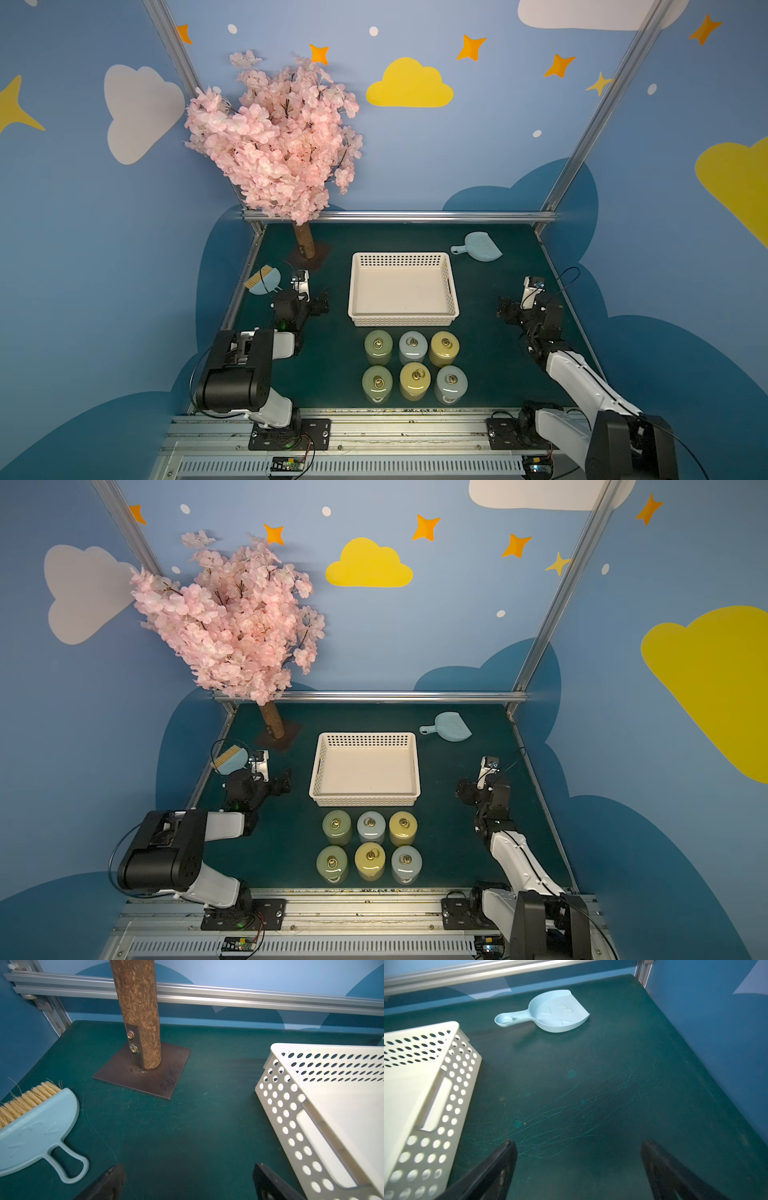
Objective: Take the tea canister out of the basket
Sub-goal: Reset both arms
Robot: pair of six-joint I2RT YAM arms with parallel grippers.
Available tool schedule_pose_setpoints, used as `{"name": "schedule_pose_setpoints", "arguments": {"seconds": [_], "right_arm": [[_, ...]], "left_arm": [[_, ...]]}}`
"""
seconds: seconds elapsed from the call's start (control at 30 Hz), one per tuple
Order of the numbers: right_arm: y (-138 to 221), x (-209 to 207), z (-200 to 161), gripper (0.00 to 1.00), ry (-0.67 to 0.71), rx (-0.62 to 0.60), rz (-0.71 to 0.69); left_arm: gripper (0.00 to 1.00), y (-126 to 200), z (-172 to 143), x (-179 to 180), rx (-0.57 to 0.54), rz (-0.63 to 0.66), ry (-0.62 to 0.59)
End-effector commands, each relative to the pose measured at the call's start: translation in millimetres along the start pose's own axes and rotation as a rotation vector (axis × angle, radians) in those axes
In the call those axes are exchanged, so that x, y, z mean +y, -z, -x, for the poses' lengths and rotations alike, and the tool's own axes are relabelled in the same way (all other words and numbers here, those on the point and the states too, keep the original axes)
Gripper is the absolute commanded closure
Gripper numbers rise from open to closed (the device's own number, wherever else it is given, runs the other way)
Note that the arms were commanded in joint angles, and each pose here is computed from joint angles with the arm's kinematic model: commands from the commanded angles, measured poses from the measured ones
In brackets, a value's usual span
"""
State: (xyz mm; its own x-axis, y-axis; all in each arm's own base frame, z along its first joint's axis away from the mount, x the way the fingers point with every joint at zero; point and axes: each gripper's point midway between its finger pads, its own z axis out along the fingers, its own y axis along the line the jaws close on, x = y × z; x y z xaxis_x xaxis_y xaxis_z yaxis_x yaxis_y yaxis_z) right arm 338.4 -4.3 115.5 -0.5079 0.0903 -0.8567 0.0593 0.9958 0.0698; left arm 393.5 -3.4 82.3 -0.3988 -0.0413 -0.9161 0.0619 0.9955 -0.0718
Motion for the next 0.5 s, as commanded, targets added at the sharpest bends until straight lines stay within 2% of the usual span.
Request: {"name": "schedule_pose_setpoints", "arguments": {"seconds": [0.0, 0.13, 0.47], "right_arm": [[-9.6, 10.8, 26.9, 0.01, 0.034, -0.067, 0.059], [-22.7, 13.7, 27.2, 0.02, 0.059, -0.086, 0.071], [-49.4, 9.5, -2.5, 0.01, 0.079, -0.091, 0.047]], "left_arm": [[0.0, -0.1, 0.3, -2.1, 0.006, -0.016, -0.012], [0.0, -0.2, 0.2, -2.8, 0.006, -0.016, -0.014], [0.0, -0.2, 0.1, -2.4, 0.006, -0.013, -0.017]]}}
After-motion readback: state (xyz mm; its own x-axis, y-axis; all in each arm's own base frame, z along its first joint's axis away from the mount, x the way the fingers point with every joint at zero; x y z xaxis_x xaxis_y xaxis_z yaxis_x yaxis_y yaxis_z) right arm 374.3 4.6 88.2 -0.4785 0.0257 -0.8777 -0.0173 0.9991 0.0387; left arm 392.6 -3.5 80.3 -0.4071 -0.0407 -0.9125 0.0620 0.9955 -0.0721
